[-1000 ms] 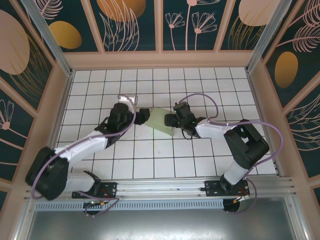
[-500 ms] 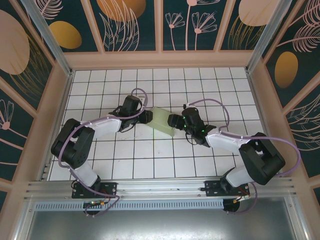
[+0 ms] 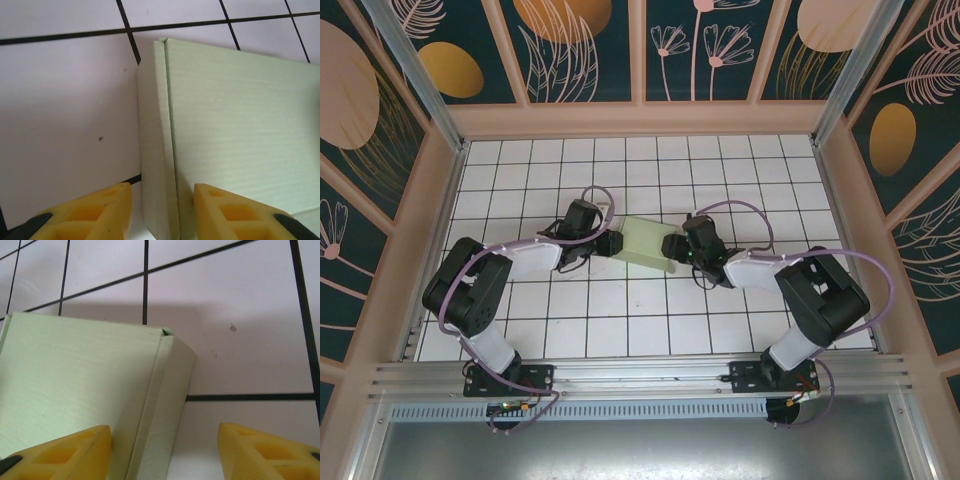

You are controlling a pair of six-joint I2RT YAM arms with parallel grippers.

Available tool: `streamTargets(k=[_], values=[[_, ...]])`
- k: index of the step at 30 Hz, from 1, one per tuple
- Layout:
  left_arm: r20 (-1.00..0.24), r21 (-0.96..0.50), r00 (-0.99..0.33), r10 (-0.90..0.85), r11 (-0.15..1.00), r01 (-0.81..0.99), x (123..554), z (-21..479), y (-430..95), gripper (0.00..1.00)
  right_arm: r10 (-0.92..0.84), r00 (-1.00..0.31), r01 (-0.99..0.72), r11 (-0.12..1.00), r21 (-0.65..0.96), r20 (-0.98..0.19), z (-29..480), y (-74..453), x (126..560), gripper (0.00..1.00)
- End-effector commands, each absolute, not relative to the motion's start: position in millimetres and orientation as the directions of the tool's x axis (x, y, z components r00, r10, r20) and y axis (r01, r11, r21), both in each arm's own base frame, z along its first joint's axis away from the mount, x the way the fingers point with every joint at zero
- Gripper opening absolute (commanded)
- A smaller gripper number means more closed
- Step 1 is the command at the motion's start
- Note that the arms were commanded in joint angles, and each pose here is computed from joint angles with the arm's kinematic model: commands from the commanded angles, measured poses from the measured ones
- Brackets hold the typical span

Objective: Fold the paper box

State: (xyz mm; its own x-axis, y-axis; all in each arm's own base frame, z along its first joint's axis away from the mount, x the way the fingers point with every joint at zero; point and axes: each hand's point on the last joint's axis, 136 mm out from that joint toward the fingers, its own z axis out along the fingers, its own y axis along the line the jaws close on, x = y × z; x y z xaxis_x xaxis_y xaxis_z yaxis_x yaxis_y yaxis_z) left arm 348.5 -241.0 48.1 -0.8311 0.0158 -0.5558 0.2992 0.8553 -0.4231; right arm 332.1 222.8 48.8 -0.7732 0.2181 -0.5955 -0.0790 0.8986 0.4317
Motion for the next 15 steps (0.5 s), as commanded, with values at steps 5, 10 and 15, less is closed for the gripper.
streamTargets(k=[5,10,15], values=[[-0.561,-0.467,-0.827,-0.034,0.838,0.283,343.5,60.2,-239.9,0.56,0.149,-0.779,-0.135,0.909,0.394,-0.61,44.9,220.6,354.3,0.58],[-0.574,-0.524,-0.816,-0.069,0.796,0.302,354.4,79.0,-254.3,0.69,0.165,-0.753,-0.149,0.899,0.411,-0.636,65.2,212.9,367.9,0.64],[-0.579,-0.545,-0.81,-0.092,0.782,0.302,364.4,84.5,-257.9,0.68,0.249,-0.744,-0.157,0.837,0.524,-0.62,83.1,212.2,361.9,0.71]])
